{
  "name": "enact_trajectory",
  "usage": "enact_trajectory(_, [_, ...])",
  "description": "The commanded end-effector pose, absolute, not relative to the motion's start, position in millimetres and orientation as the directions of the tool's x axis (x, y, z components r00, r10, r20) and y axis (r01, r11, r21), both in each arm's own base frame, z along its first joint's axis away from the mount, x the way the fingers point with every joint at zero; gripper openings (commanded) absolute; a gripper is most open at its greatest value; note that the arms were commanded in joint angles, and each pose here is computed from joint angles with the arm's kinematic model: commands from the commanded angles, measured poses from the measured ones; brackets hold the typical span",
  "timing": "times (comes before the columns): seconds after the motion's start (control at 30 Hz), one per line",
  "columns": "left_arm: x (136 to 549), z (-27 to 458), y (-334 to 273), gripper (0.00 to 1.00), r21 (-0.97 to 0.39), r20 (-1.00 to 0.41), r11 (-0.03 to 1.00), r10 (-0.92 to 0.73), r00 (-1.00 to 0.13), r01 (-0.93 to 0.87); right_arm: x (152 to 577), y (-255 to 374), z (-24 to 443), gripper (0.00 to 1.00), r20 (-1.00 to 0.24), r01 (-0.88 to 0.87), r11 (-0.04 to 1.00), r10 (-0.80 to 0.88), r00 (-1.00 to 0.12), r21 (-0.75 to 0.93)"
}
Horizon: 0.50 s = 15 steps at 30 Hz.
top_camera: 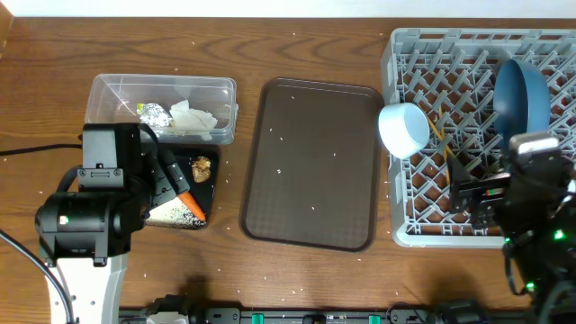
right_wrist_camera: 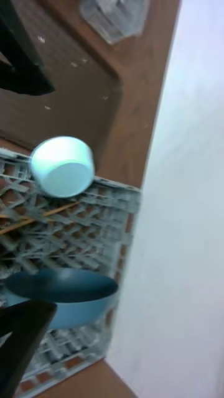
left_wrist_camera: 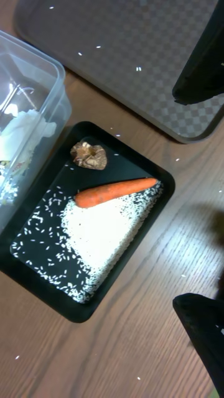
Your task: Sort waste into correct bins and load items into the dishwasher rack
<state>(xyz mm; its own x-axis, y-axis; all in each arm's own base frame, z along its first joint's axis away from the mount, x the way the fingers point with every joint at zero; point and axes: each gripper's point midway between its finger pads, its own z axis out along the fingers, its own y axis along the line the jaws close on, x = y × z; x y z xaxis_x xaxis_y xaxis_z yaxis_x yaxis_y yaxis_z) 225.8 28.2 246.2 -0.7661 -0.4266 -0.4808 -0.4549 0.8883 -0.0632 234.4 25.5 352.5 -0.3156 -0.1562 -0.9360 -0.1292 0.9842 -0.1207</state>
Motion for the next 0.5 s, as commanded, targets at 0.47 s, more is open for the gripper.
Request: enact_trajectory(0.47, [225.4, 246.9, 32.1, 0.98, -0.042, -0.485, 0.889, -0.418, -0.769, -0.456, 226.7, 8.2, 231.2, 0.99, -0.989, -0.042, 0.991, -0.131, -0.074, -0.129])
